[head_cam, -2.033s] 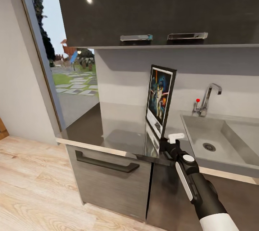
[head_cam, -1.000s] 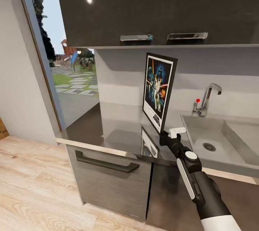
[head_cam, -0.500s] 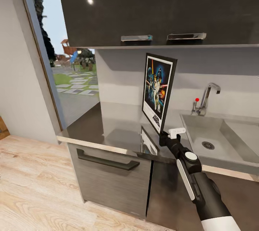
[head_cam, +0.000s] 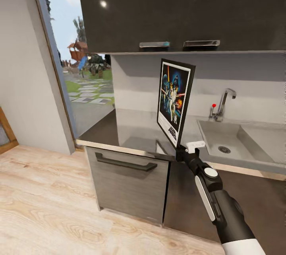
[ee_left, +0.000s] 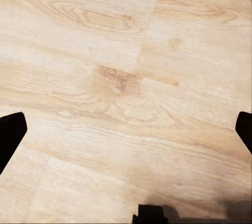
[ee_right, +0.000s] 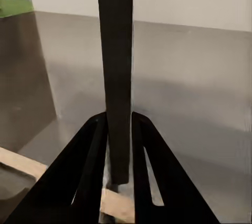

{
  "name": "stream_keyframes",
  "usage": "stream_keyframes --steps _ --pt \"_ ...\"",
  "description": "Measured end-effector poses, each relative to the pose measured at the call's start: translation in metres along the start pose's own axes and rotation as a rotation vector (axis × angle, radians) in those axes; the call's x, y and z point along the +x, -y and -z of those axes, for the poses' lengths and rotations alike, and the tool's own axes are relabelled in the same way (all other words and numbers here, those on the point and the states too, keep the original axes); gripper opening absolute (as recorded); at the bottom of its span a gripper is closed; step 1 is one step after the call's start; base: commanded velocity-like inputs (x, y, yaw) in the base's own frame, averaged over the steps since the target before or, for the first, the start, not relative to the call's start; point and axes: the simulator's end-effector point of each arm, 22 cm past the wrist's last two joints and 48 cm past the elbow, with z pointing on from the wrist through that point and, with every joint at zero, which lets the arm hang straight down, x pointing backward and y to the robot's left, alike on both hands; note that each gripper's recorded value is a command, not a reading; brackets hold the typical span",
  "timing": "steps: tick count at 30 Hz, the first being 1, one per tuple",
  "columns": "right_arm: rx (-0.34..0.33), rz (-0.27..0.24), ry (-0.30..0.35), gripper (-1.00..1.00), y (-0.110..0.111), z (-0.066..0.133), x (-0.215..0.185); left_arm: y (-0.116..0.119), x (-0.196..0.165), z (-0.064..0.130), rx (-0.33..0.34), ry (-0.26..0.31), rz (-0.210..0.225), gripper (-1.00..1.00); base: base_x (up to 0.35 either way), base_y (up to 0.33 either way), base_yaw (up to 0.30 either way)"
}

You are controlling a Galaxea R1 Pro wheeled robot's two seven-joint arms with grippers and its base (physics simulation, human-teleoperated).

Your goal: Pick up the poster from the kitchen countertop and hang it on one of the wall nails in the kitchen.

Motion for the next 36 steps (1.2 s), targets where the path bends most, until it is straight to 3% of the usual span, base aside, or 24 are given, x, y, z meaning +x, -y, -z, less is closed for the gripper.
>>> stream_keyframes --steps 9,19,36 --pt "0.000 0.000 0.001 -1.00 0.000 0.000 -0.001 0.000 -0.001 0.000 0.000 0.002 0.000 1.00 -0.296 0.094 0.042" --pt "-0.028 0.019 0.007 -1.00 -0.015 0.002 -0.004 0.000 -0.004 0.000 -0.001 0.011 0.001 1.00 -0.052 0.044 0.236" --pt "-0.055 0.038 0.017 -1.00 -0.029 0.004 -0.010 -0.001 -0.008 0.000 -0.001 0.023 0.002 1.00 -0.001 0.276 0.268"
